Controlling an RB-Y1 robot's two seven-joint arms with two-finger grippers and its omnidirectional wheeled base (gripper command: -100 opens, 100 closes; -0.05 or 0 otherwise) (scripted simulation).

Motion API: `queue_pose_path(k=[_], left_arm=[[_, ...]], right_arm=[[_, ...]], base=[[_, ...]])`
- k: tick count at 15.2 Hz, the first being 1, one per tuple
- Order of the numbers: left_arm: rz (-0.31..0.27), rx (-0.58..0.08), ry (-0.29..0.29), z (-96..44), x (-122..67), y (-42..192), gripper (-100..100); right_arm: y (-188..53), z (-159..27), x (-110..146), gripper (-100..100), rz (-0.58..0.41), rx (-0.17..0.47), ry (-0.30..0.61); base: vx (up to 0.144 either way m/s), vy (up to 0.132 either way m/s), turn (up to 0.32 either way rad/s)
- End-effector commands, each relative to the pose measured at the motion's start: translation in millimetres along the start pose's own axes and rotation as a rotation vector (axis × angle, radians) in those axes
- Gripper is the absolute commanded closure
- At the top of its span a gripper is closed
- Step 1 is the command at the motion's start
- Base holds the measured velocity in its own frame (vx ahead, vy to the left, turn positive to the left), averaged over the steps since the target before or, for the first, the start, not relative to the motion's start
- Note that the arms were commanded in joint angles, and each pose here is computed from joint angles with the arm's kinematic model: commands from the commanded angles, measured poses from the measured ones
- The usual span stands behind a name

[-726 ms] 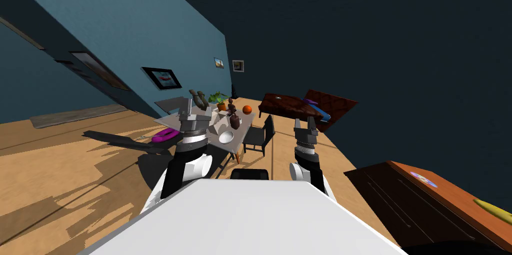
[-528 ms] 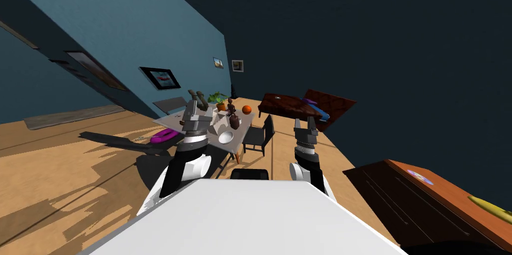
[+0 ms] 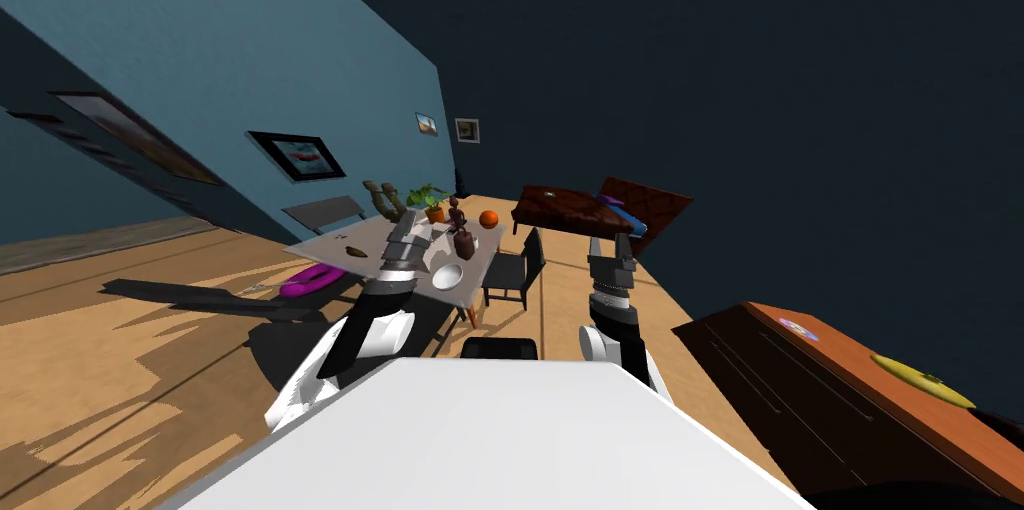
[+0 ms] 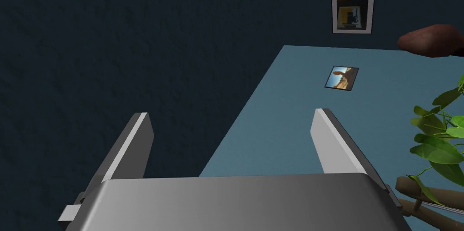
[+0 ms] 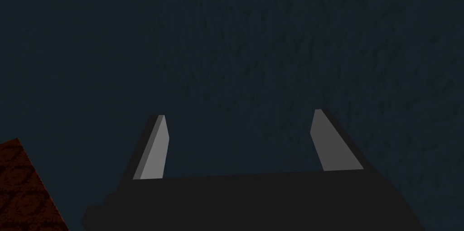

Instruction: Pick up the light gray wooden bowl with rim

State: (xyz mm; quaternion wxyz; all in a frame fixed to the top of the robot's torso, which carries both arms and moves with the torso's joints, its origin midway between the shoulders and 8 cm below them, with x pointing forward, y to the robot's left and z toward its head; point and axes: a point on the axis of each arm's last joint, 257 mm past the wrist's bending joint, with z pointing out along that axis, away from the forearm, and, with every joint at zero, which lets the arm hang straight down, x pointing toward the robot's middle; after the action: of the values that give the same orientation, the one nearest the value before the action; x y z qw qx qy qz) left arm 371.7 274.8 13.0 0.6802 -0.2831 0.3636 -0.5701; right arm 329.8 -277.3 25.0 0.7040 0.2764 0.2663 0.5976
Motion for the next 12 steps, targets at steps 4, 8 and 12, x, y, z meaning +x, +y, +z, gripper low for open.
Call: queue_pose_path(k=[4,8,12], left_arm=[[0.041,-0.124,0.015,-3.5,-12.8,46.9,-100],[0.074,-0.234,0.01,-10.3,-29.0,87.8,-100],[0.104,-0.349,-0.008,-21.0,-50.6,129.1,-100]], right_arm=[[0.0,0.0,0.0,0,0.0,0.0,0.0],[0.0,0.0,0.0,0,0.0,0.0,0.0],[0.0,0.0,0.0,0,0.0,0.0,0.0]], base=[[-0.013,0.01,-0.109],[-0.011,0.007,-0.095],[-0.016,0.011,-0.134]])
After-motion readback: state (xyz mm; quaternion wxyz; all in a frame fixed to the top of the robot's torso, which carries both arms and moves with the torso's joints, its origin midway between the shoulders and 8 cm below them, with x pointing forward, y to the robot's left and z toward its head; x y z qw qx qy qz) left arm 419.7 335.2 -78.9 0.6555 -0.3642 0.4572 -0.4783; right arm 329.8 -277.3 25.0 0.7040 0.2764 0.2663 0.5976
